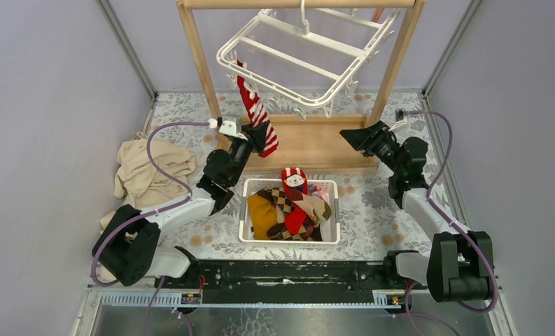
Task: Remove the socks clipped to the hanger
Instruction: Remove the sock from the hanger.
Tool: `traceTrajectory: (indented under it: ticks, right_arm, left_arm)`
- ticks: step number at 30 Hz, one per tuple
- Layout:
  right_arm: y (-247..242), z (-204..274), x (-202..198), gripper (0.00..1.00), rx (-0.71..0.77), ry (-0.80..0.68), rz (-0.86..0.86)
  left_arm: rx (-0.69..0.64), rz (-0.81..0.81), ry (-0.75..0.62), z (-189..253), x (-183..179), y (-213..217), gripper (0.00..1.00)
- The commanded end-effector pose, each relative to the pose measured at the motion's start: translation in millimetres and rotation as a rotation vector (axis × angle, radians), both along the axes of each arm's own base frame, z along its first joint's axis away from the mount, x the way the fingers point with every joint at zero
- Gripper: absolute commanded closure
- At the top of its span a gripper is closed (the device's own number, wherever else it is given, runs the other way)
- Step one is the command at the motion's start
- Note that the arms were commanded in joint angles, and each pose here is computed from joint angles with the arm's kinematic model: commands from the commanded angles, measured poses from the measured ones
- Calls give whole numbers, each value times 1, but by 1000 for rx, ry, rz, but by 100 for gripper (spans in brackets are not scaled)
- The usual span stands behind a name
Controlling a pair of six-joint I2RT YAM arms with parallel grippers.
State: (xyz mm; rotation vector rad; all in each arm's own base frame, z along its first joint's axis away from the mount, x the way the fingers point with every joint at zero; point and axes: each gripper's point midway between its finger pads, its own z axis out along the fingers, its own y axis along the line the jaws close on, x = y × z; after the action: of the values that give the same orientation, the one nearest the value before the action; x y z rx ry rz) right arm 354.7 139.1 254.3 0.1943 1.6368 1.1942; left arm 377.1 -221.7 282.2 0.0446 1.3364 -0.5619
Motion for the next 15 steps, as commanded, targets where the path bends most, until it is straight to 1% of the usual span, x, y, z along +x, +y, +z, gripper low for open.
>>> traceTrajectory:
  ticks: [1, 5, 7, 15]
  right_arm:
    - [35, 14, -23, 46, -11, -64, 114]
    - [75, 5, -44, 47, -100, -71, 207]
    - [88, 4, -55, 48, -134, -91, 232]
    - [110, -2, -95, 45, -287, -183, 237]
  left_arm:
    - [-10, -80, 29, 6, -12, -16, 72]
    - [5, -83, 76, 4, -19, -25, 71]
    - [6, -78, 107, 5, -21, -27, 70]
    - [-15, -116, 184, 9, -37, -36, 66]
